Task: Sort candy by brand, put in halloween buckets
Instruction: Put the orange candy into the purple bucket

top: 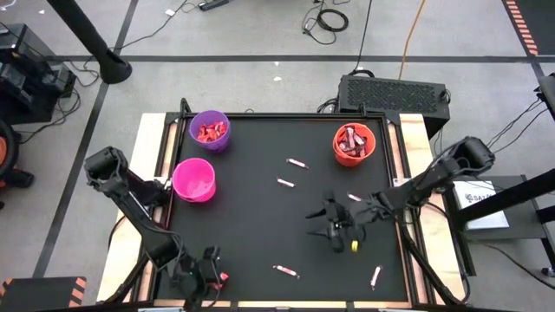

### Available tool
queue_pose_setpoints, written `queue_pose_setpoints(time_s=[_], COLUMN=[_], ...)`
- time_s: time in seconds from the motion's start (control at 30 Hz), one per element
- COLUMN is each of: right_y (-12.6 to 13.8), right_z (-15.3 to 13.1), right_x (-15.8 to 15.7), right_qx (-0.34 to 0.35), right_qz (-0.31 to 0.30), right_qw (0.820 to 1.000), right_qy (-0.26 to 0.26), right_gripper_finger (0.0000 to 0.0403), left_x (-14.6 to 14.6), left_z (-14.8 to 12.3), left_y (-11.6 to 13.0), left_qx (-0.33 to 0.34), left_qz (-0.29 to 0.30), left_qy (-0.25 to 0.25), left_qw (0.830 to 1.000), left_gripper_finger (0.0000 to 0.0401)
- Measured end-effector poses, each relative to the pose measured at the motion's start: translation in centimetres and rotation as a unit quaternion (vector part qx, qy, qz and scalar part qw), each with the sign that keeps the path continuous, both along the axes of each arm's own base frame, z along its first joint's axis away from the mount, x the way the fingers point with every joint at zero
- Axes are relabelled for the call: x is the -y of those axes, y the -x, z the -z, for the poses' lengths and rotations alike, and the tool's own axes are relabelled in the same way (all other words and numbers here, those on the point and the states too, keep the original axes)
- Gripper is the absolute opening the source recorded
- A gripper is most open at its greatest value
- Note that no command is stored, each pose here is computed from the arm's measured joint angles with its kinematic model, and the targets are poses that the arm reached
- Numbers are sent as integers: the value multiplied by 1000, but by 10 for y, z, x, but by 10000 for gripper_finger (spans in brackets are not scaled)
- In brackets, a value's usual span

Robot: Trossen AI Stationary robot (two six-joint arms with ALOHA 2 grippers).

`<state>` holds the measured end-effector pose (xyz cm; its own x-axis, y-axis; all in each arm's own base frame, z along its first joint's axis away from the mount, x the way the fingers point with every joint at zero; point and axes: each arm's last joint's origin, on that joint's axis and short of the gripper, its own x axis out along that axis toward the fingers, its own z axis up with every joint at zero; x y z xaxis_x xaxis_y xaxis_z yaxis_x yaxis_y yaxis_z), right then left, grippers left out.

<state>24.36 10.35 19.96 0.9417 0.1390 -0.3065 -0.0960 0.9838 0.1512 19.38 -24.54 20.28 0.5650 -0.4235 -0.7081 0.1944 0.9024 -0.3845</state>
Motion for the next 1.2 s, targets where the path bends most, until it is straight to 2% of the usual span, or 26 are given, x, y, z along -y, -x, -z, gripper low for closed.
queue_pose_setpoints(time_s=[0.17,0.27,0.5,0.83,1.0,1.2], right_y=[-2,-2,-11,-29,-29,-29], right_z=[-7,-7,-2,-2,-3,-3], right_x=[-22,-29,-34,-44,-45,-46], right_qx=[81,104,102,63,61,64], right_qz=[-31,-41,-28,-31,-33,-35], right_qw=[996,993,994,998,998,997], right_qy=[-14,-21,-26,-10,-7,-1], right_gripper_finger=[212,212,212,212,212,212], left_x=[8,11,13,6,6,7], left_z=[14,22,42,52,52,61], left_y=[3,4,2,8,8,7], left_qx=[2,4,2,-47,-39,-48], left_qz=[45,66,114,129,143,146], left_qy=[-45,-67,-131,-175,-185,-196], left_qw=[998,996,985,975,971,968], left_gripper_finger=[141,141,141,141,141,115])
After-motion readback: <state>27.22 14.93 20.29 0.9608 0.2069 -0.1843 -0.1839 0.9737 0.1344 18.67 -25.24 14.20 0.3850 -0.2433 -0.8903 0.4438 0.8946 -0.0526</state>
